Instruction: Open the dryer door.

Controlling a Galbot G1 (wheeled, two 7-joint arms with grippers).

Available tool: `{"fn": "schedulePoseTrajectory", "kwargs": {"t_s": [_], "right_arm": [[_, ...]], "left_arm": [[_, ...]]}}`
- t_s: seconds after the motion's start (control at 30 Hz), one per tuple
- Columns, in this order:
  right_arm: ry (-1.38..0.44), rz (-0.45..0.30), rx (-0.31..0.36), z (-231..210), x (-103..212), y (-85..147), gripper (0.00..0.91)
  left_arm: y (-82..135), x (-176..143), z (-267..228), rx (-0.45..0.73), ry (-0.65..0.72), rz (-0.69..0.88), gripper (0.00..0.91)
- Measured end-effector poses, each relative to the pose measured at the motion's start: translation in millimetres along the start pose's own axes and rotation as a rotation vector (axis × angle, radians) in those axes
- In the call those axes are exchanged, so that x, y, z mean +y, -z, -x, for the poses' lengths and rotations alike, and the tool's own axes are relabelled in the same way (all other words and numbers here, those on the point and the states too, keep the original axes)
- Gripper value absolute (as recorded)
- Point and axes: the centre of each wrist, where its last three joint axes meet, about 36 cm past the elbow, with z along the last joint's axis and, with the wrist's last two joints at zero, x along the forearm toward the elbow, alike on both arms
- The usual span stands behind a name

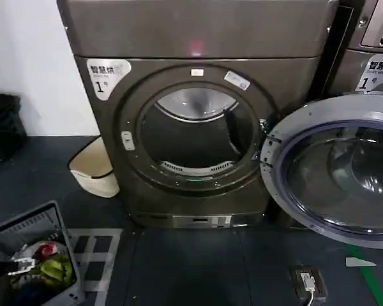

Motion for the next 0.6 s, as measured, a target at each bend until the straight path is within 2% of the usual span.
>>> {"fn": "schedulePoseTrajectory", "kwargs": {"t_s": [0.6], "right_arm": [[0.009,0.009,-0.011,-0.5,0.7,-5.6,0.907]], "left_arm": [[-2.1,3.9,0.3,0.011,0.011,-0.004,0.907]]}}
